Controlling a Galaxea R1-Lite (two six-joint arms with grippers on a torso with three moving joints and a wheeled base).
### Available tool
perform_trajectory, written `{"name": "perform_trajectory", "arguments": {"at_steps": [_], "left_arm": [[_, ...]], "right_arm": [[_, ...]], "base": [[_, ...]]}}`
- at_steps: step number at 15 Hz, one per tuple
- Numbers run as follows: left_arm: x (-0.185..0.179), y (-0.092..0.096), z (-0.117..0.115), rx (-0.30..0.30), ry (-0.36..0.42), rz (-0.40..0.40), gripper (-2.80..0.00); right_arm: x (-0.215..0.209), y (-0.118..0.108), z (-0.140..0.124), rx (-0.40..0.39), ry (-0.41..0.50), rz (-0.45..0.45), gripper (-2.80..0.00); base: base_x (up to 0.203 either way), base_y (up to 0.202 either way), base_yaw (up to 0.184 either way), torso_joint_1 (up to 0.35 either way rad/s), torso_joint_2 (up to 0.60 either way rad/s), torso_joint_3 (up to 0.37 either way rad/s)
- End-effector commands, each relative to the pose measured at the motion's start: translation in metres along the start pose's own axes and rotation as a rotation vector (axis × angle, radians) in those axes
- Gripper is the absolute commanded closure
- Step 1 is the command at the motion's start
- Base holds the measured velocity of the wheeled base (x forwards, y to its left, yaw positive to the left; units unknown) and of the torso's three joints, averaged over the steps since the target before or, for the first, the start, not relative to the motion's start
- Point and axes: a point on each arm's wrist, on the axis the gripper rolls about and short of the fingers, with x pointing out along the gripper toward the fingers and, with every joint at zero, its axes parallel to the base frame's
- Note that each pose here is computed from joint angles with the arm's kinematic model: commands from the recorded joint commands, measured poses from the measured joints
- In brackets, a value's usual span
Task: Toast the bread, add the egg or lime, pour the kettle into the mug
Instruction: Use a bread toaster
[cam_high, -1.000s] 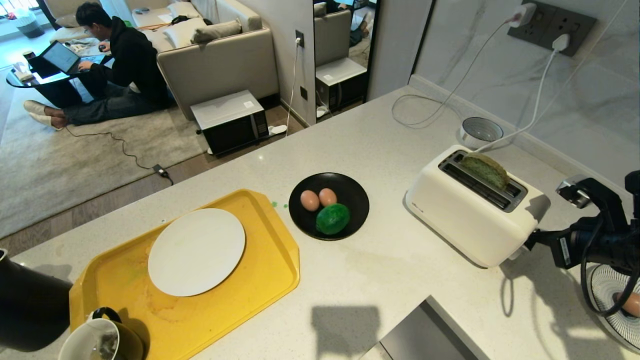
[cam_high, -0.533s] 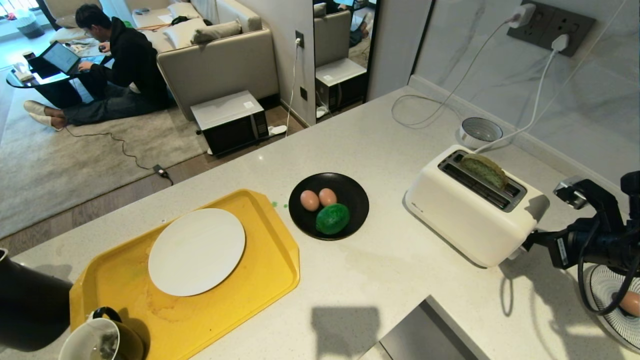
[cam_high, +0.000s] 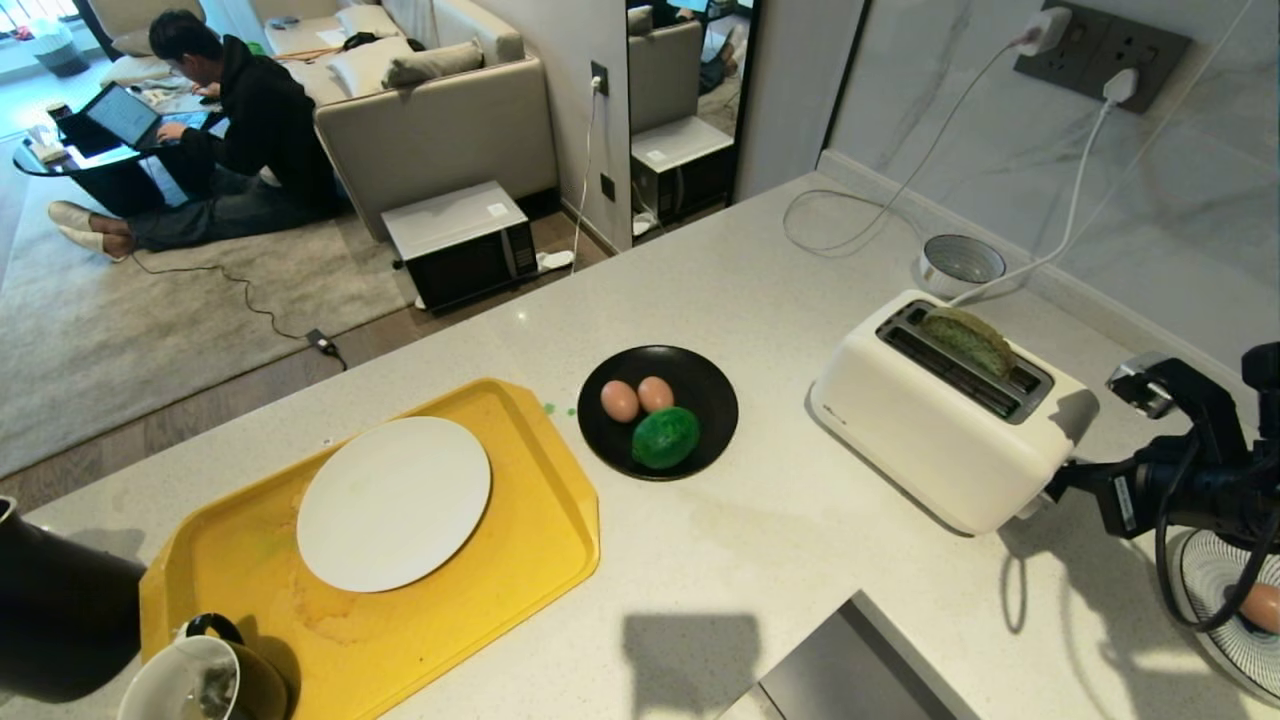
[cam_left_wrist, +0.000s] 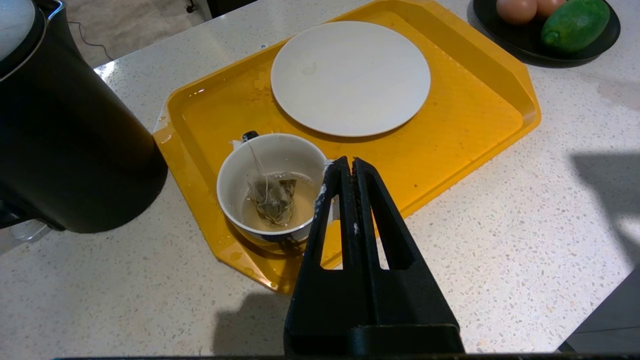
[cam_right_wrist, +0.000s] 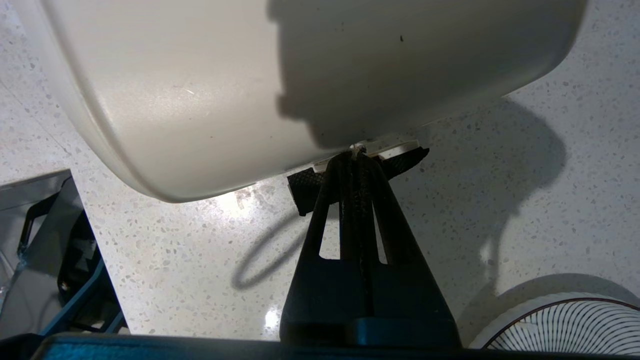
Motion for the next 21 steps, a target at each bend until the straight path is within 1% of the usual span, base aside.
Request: {"name": "perform_trajectory", "arguments": {"at_steps": [1,6,9,21], "left_arm": [[0.0,0.0,0.0001,0.0,0.0,0.001,0.0],[0.0001,0.0,0.0001,0.0,0.0,0.001,0.0],[0.0001,0.0,0.0001,0.0,0.0,0.001,0.0],[0.0,0.0,0.0001,0.0,0.0,0.001,0.0]], "right_arm": [[-0.0047,0.0019,0.0001,-0.008,-0.011,-0.001,0.0],[-0.0064,0.0035,-0.0026,-0.006,-0.005,0.001,0.0],[-0.0088,0.0041,-0.0022,-0.026,-0.009,-0.003,0.0],[-0.0043,0.005,-0.0075,-0.023,0.014,0.006,0.0]], "base": [[0.0,0.0,0.0,0.0,0.0,0.0],[0.0,0.0,0.0,0.0,0.0,0.0],[0.0,0.0,0.0,0.0,0.0,0.0],[0.0,0.0,0.0,0.0,0.0,0.0]]}}
